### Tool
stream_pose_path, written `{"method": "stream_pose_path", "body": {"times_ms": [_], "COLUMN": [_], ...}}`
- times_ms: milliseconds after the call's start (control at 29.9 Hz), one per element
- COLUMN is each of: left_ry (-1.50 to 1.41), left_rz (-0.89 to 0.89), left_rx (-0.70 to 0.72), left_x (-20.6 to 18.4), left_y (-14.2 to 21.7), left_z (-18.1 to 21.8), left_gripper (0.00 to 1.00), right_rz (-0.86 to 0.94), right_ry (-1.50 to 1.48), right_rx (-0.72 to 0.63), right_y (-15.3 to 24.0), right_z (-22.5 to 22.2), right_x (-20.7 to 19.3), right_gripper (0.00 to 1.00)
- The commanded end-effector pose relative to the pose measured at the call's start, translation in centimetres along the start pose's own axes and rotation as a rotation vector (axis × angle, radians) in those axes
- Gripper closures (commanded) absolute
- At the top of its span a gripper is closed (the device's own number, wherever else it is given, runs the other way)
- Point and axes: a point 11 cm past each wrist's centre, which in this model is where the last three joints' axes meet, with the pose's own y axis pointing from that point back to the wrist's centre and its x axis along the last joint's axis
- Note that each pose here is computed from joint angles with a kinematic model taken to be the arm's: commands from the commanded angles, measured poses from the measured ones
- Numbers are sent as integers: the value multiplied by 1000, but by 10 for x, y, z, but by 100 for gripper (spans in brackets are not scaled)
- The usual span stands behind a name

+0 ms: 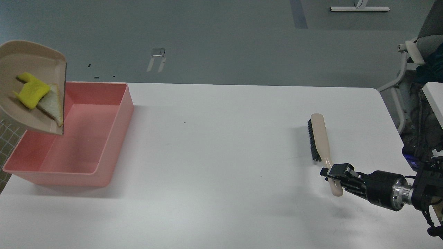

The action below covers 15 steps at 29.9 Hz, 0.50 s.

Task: Sweep and dump garbage into bin
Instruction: 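Tilt the dustpan to dump the sponge and piece into the bin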

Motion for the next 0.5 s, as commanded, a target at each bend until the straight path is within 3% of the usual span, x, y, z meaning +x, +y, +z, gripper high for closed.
{"method": "stream_pose_path", "body": {"times_ms": [0,200,467], "left_ry": [-82,-209,-208], "left_rz": [1,59,190], "left_rx": [-11,-50,-135], "left_x": [1,15,64], "left_y": [0,-3,-30], "left_z": [-1,3,33], "left_gripper": [100,100,100], "right_rz": [2,3,7], "right_ry": [1,0,2], "right_rx": [1,1,5], "right_y": [0,0,0], "right_z": [-1,-1,-2], "right_x": [1,1,2], "right_gripper": [100,100,100]}}
